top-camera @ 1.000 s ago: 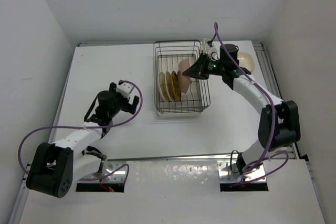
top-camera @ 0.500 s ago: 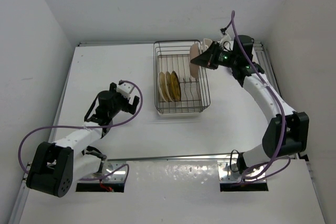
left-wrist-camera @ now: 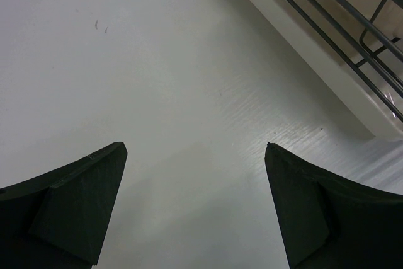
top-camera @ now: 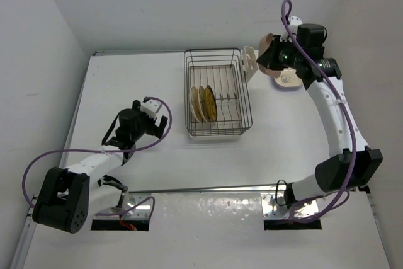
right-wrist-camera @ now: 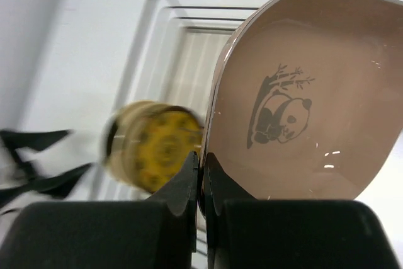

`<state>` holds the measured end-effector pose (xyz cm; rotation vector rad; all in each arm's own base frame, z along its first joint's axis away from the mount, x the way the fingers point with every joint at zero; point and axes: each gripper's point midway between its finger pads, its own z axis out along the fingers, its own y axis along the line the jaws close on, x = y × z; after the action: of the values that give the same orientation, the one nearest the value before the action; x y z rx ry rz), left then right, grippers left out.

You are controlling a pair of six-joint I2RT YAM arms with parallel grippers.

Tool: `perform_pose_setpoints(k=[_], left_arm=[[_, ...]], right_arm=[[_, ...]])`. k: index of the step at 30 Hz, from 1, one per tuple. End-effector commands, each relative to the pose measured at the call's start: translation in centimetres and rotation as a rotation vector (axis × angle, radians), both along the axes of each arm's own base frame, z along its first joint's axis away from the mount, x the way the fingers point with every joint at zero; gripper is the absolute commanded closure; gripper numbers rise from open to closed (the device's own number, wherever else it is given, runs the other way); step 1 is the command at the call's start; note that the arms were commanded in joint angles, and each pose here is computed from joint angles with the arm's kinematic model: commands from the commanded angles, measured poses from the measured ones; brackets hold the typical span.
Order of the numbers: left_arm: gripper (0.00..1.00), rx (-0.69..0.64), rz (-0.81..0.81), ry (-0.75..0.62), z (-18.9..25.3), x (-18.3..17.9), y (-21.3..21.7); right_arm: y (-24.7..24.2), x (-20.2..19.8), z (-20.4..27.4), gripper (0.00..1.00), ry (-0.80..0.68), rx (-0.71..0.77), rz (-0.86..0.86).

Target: Unload the plates from the dish rack

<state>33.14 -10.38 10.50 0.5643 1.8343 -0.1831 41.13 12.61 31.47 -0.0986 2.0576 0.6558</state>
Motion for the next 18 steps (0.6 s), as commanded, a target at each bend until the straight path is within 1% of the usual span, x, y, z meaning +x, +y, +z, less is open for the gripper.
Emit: perform_pose_setpoints(k=[1,4,5,6,7,8,10,11,13,14,15,16,17,18], left_arm=[[0.02,-0.021,-0.006,-0.039,1.7,0.9,-0.7],[0.02,-0.006,-0.017,-0.056,2.0,1.3,-0.8],[0.02,0.001,-0.018,-0.061,2.1,1.4,-0.8],[0.02,0.009,-0.007,-0.067,2.3,1.7,-0.6],[0.02,0.022,-0.007,-0.079,2.7,2.2,-0.5],[0.02,0.032,0.002,-0.086,2.9,2.4,-0.3],[0.02,0.058,0.01,-0.1,3.3,3.2,0.1],[0.02,0.068,0.02,-0.1,3.3,3.5,0.4],[0.02,0.084,0.029,-0.088,3.4,4.1,0.7],[0.02,0.088,0.032,-0.092,3.9,4.6,0.7],[0.01,0.097,0.033,-0.066,3.2,4.7,0.8],[0.01,0.102,0.031,-0.062,3.2,4.8,0.8],[0.02,0.106,0.035,-0.066,3.6,5.2,0.9],[0.01,0.109,0.036,-0.045,3.1,5.3,1.0]], right_arm=[[-6.5,1.2,-2.5,1.0,0.04,-0.313,-0.163],[-9.8,2.7,-2.4,1.0,0.055,-0.424,-0.222],[-10.6,3.6,-4.1,1.0,0.093,-0.463,-0.222],[-11.3,4.2,-4.4,1.0,0.091,-0.509,-0.208],[-12.7,4.7,-5.0,1.0,0.11,-0.574,-0.242],[-13.5,5.8,-5.7,1.0,0.109,-0.648,-0.215],[-14.8,7.0,-6.4,1.0,0.114,-0.728,-0.223],[-15.4,7.8,-8.3,1.0,0.143,-0.781,-0.185],[-16.0,9.0,-9.0,1.0,0.141,-0.817,-0.169],[-16.0,9.7,-10.9,1.0,0.169,-0.833,-0.14],[-16.0,10.3,-11.0,1.0,0.165,-0.836,-0.136],[-17.6,10.6,-11.6,1.0,0.184,-0.834,-0.159],[-18.2,11.1,-13.3,1.0,0.216,-0.832,-0.154],[-18.4,11.8,-13.2,1.0,0.204,-0.824,-0.16]])
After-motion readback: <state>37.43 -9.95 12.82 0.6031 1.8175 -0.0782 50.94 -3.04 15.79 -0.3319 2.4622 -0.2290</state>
